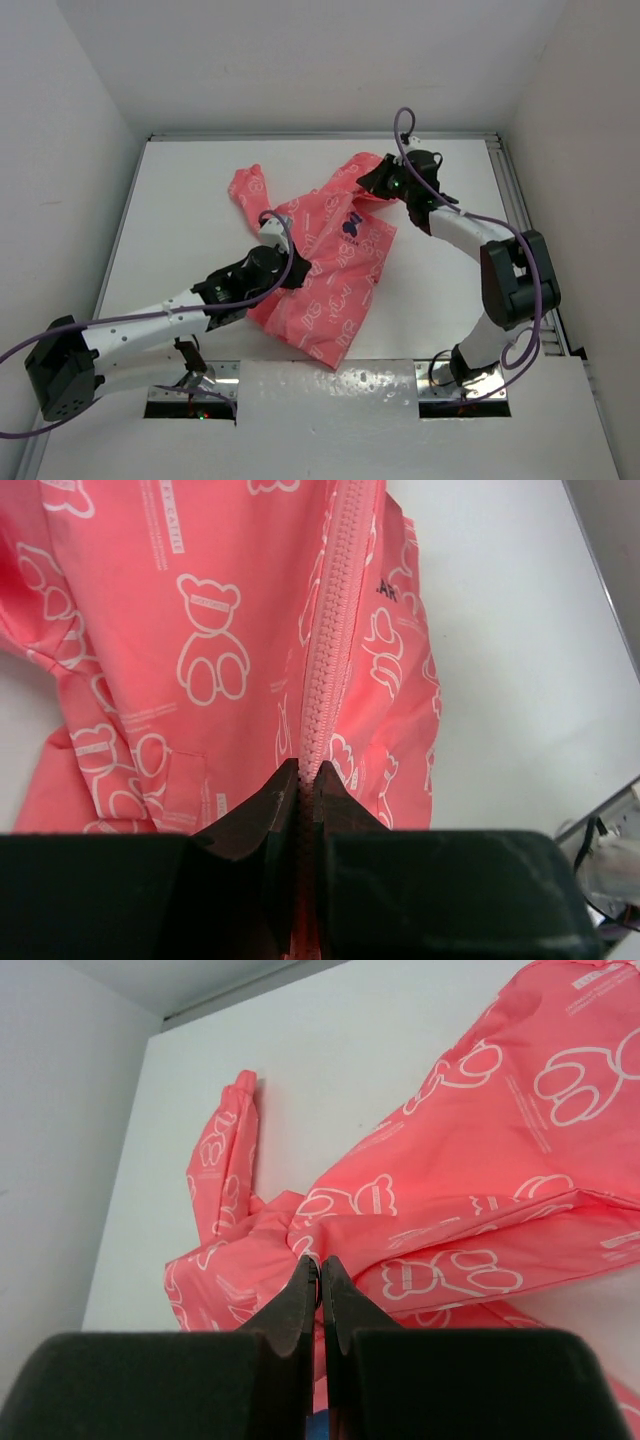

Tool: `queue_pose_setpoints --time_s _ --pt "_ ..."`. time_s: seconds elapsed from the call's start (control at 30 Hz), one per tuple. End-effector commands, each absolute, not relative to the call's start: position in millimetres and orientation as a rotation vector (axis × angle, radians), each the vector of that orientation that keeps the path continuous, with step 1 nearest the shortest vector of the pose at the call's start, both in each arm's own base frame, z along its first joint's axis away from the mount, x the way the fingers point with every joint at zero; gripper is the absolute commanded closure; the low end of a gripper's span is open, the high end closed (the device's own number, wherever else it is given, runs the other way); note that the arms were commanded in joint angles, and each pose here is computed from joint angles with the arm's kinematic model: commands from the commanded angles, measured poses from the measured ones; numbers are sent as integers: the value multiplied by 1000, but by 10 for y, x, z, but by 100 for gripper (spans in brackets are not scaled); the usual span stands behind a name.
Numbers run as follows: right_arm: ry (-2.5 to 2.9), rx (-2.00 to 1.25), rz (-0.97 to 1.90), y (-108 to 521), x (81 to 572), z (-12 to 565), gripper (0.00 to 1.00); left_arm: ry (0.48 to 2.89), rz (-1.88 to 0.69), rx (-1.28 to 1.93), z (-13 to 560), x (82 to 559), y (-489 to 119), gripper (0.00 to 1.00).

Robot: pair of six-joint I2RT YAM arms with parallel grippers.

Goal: Zip up the jacket

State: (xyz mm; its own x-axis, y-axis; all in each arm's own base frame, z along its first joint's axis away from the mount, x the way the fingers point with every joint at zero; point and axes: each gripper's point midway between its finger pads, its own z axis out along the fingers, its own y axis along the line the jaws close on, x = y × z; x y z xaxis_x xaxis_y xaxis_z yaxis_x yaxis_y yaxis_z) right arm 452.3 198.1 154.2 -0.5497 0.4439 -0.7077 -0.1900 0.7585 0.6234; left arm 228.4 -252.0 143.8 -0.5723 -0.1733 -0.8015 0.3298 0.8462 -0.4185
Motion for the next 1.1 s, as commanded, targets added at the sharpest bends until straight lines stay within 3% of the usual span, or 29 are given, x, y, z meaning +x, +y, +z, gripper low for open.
queue_pose_setpoints --time_s 0.0,0.1,0.13,0.17,0.23,0.27,0.33,0.37,0.43,0.5,0.63,0.67,0.87,1.07 --pt "1883 261 565 1489 4939 1822 100 2127 -576 94 1356 2282 -2377 100" --pt "1893 255 524 1457 4990 1928 100 2090 -546 82 1538 2367 -2363 100" --pt "1899 237 516 1457 5006 1950 100 2082 -542 81 1593 2384 -2365 96" --pt "1893 217 540 1506 5029 2029 100 2059 -540 65 1707 2425 -2367 80" --pt "1905 211 574 1564 5006 2094 100 2026 -546 35 1849 2448 -2335 63" --pt "1882 209 581 1563 5001 2219 98 1996 -550 6 1961 2477 -2312 49" --pt "1835 181 608 1614 5036 2575 59 1932 -573 -52 2235 2493 -2238 31" --pt "1902 167 613 1643 4953 2540 27 1919 -578 -58 2309 2477 -2203 26" --pt "1889 89 630 1759 4777 2820 11 1859 -622 -93 2528 2418 -2100 17" --pt "1847 26 617 1815 4453 3131 1 1794 -676 -129 2741 2350 -1999 14" --pt "1824 -45 700 1847 3704 3388 1 1726 -766 -112 3083 2182 -1900 12" --pt "1870 -51 717 1838 3510 3154 1 1724 -779 -98 3125 2111 -1848 12" --pt "1724 -32 861 1502 2217 3121 1 1656 -796 -99 3471 1879 -1512 12" --pt "1820 18 838 1338 1891 2763 1 1671 -781 -102 3416 1849 -1454 12"
